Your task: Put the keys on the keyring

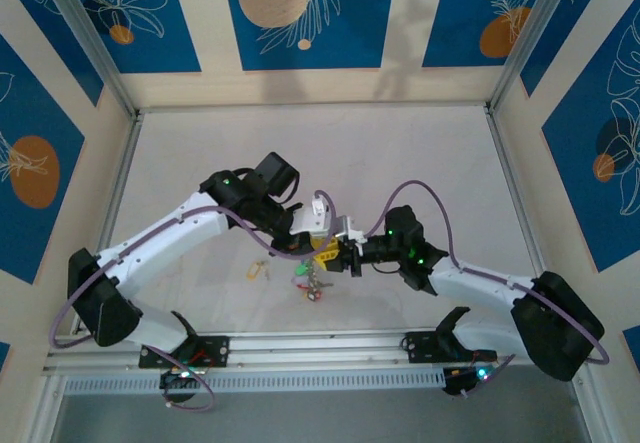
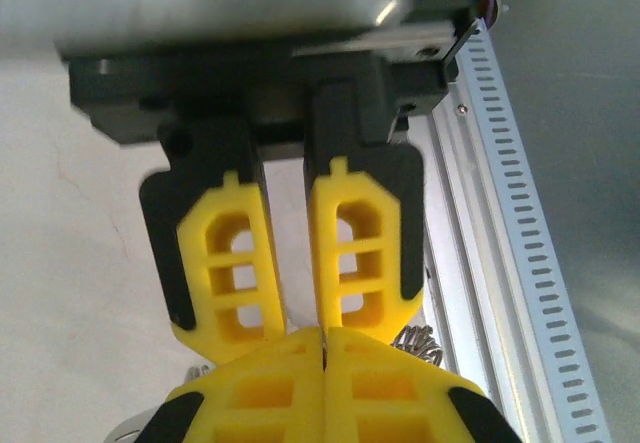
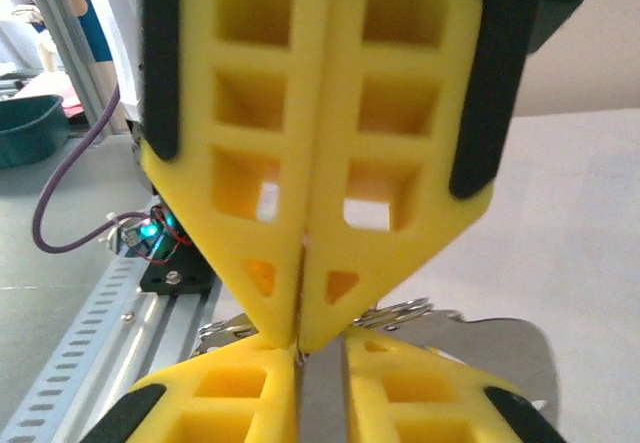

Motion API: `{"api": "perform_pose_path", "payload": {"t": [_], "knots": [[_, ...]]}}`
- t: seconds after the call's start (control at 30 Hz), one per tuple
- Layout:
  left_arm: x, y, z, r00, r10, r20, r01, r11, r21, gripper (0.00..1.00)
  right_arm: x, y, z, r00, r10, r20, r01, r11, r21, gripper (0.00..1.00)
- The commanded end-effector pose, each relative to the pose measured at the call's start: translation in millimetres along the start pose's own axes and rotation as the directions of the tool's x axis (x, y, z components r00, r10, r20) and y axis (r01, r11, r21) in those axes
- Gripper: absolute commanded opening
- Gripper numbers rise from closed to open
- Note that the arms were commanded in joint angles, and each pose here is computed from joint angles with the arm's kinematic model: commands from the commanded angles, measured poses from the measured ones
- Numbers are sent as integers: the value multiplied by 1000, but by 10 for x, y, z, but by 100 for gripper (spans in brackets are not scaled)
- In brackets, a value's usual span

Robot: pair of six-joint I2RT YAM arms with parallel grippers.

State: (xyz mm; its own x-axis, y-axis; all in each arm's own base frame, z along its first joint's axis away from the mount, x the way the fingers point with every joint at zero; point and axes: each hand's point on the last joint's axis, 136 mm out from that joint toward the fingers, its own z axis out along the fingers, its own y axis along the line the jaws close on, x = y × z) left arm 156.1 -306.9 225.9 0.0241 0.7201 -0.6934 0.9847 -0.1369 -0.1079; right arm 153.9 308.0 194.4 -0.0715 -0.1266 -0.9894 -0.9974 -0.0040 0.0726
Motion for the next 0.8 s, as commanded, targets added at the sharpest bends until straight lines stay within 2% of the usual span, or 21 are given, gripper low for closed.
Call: {"api": "perform_pose_path", "payload": {"t": [0.0,0.1,0.33,0.37,0.43,0.47,0.77], "knots": [[-167,-116,-109,993,70,92,-72,997,18,0,-149,12,55,999,-10,35,11,999,-34,11],[-175,-114,-128,992,78,94,-80,997,12,0,-152,-23,64,999,-2,39,3,1000,-28,0],[-151,-135,-151,992,48,120,-52,998,30,0,-256,-36,-36,994,-28,104,29,1000,-10,0],[-150,-135,-157,991,48,121,-52,998,28,0,-248,-29,-42,994,-31,101,32,999,-9,4],[-137,-82,-157,993,43,110,-43,999,3,0,-224,-49,-53,995,-34,93,33,999,12,27],[-121,-57,-157,994,43,102,-42,999,-11,0,-210,-59,-63,995,-37,91,34,999,26,31],[-115,-31,-151,994,55,92,-53,998,-18,0,-144,-21,-147,996,-37,76,36,999,26,28]]}}
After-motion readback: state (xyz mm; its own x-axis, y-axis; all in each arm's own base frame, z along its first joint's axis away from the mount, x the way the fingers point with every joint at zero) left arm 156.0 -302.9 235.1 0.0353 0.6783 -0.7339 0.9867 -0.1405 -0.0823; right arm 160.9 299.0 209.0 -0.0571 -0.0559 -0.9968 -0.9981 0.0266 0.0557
